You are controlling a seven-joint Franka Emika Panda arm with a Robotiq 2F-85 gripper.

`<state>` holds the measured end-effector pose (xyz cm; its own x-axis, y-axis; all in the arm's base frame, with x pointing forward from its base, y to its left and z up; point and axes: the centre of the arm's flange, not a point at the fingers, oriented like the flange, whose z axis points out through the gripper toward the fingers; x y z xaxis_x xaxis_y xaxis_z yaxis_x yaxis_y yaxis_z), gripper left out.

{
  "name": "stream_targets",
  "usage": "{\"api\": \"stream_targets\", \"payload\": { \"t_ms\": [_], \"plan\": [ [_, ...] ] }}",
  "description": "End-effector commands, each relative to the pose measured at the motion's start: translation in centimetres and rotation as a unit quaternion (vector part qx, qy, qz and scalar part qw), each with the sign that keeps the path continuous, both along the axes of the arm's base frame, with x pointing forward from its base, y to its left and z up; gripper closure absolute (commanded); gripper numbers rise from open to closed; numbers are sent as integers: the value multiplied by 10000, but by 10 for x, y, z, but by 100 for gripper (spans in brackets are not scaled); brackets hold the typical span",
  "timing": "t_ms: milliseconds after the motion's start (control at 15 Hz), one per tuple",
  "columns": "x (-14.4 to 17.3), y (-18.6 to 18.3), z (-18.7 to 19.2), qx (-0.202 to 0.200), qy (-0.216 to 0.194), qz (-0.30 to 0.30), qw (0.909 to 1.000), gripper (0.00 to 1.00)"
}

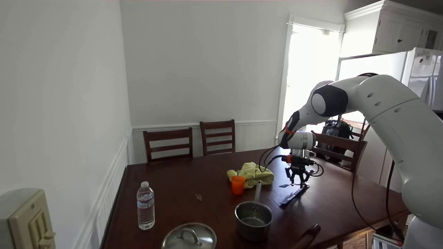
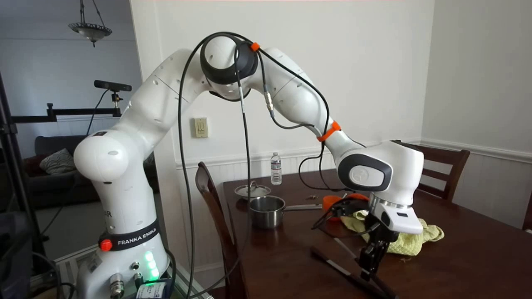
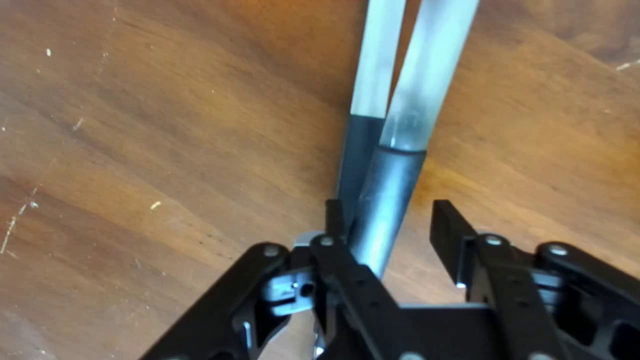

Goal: Move the tongs to the right side of the table

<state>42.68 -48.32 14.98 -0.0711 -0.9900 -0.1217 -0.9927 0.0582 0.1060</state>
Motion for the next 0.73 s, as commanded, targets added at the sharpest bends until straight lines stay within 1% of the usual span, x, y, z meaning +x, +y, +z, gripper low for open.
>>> {"api": "stream_targets", "payload": {
  "t_ms": [0, 133, 200, 333, 400, 467, 533, 667],
  "plan": [
    [9, -13, 30, -43, -294, 93, 9995, 19],
    [11, -12, 48, -131, -504, 126, 9986, 5],
    [12, -12, 56, -154, -623, 159, 9978, 1],
    [11, -10, 80, -246, -1205, 212, 9922, 0],
    [13, -11, 91, -289, -1408, 287, 9892, 0],
    [26, -16, 70, -337, -902, 216, 9951, 0],
    [28, -17, 81, -371, -1064, 261, 9933, 0],
    [27, -18, 93, -384, -1193, 286, 9917, 0]
  ]
}}
